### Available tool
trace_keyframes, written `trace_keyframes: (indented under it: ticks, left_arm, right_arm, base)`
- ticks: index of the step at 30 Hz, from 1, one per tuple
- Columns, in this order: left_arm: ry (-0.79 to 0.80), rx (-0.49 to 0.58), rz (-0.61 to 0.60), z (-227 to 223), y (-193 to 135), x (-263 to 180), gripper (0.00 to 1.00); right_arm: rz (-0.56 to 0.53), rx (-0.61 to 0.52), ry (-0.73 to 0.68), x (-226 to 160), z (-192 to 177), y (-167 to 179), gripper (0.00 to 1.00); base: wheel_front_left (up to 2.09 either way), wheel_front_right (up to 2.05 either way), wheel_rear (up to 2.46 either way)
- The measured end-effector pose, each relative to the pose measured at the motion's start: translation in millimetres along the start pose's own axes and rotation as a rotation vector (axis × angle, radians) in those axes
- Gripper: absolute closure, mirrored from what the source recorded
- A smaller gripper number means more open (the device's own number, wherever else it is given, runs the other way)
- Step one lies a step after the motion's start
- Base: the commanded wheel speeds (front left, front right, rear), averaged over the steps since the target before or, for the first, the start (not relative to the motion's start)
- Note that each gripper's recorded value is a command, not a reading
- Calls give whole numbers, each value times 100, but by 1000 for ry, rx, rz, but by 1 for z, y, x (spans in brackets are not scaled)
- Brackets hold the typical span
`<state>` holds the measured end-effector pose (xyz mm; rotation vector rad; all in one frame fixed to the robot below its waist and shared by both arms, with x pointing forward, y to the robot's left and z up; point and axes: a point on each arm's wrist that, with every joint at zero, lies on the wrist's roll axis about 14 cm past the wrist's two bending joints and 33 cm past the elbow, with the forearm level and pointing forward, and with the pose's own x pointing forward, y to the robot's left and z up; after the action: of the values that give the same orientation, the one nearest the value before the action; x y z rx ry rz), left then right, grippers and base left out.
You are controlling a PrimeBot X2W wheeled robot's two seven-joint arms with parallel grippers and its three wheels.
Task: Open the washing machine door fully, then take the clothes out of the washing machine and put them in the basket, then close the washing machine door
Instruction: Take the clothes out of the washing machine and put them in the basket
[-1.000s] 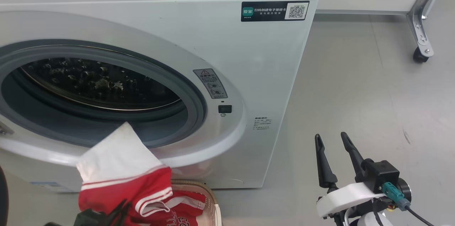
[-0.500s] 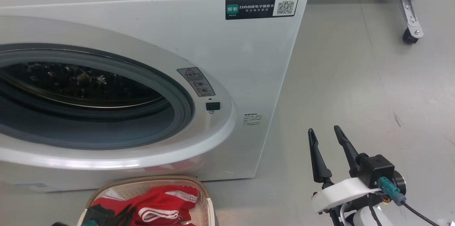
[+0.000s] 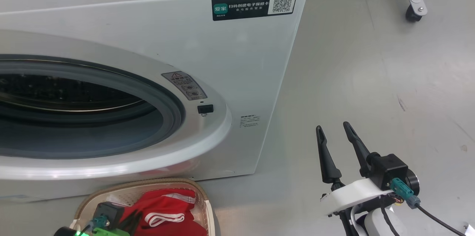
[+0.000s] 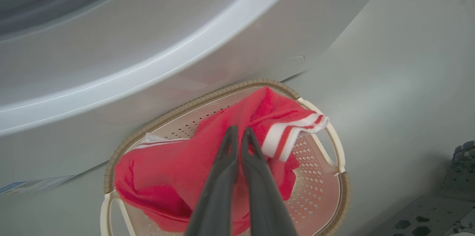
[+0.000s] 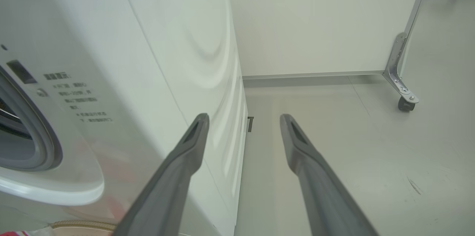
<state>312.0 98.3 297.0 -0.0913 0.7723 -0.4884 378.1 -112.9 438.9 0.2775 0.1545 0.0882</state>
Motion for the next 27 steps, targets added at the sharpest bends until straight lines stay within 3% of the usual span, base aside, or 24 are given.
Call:
trace_keyframes:
  ticks: [15,16,17,18,27]
  left_arm:
    - [110,-12,27,-23,11,14,100]
    - [116,-19,26,-25,9,14,77]
    - [119,-28,28,-26,8,14,8]
    - [122,-31,31,-27,9,13,0]
    - [85,-29,54,-15,16,17,0]
  right_arm:
    - [-47,-4,15,1,-5,-12,0]
    - [-46,-5,15,1,-5,-12,0]
    - [-46,-5,14,2,-4,-12,0]
    - [-47,-5,12,2,-4,-12,0]
    - [-42,-6,7,3,-2,-10,0]
  base:
    - [0,0,0]
    - [0,0,0]
    - [0,0,0]
    - [0,0,0]
    - [0,0,0]
